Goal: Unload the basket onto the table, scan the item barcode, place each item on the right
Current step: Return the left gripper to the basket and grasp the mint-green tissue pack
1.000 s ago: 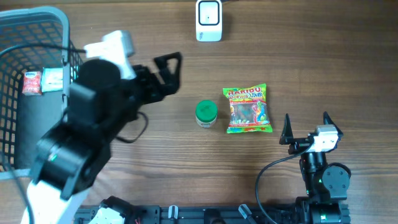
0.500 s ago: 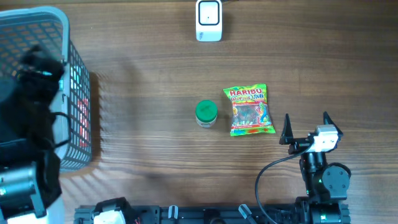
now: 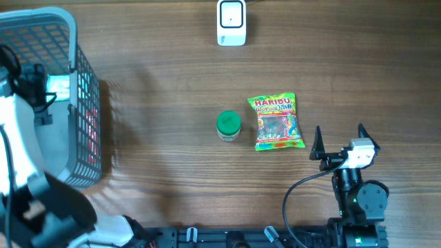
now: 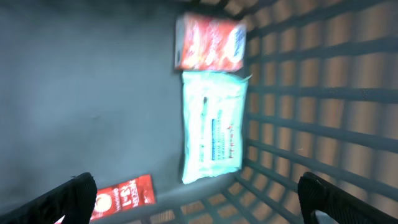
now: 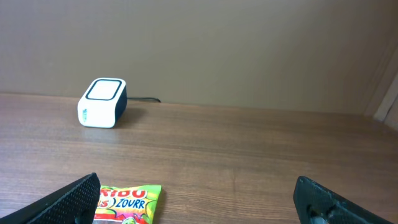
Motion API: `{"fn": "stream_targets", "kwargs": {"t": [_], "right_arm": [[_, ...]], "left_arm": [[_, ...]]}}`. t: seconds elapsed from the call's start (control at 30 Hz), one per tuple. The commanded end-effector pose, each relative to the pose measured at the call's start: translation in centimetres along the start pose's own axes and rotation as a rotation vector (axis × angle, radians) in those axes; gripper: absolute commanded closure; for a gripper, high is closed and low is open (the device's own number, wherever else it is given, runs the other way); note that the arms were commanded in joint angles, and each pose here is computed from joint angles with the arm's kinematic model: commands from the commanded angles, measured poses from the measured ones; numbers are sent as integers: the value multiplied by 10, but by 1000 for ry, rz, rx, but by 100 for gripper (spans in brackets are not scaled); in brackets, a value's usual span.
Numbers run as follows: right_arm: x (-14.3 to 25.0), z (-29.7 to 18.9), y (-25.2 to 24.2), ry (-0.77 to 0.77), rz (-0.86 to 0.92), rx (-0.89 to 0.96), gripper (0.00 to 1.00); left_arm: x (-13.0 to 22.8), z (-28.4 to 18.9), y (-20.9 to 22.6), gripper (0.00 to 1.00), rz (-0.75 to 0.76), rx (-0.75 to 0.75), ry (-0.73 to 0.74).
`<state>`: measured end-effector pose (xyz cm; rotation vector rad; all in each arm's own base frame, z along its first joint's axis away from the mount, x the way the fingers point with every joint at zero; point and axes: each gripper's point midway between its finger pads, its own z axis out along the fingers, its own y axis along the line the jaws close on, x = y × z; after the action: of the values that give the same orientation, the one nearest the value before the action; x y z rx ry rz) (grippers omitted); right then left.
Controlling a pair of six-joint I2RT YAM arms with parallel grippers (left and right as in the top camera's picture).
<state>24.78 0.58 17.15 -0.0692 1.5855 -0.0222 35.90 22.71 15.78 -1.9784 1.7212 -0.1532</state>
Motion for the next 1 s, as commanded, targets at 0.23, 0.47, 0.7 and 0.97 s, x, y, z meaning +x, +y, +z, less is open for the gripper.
{"fn": "stream_targets", "kwargs": {"t": [0.23, 0.47, 0.7, 0.97], "right_arm": [[0, 0, 3, -3, -14, -16, 0], [0, 0, 3, -3, -14, -16, 0], [0, 0, 3, -3, -14, -16, 0], [0, 0, 3, -3, -14, -16, 0]], "left_arm": [[40, 116, 10, 0, 54, -79, 152], [63, 137, 7, 1, 101, -82, 162], [73, 169, 42, 52, 173, -204, 167], [67, 141, 52, 96, 283, -247, 201]]}}
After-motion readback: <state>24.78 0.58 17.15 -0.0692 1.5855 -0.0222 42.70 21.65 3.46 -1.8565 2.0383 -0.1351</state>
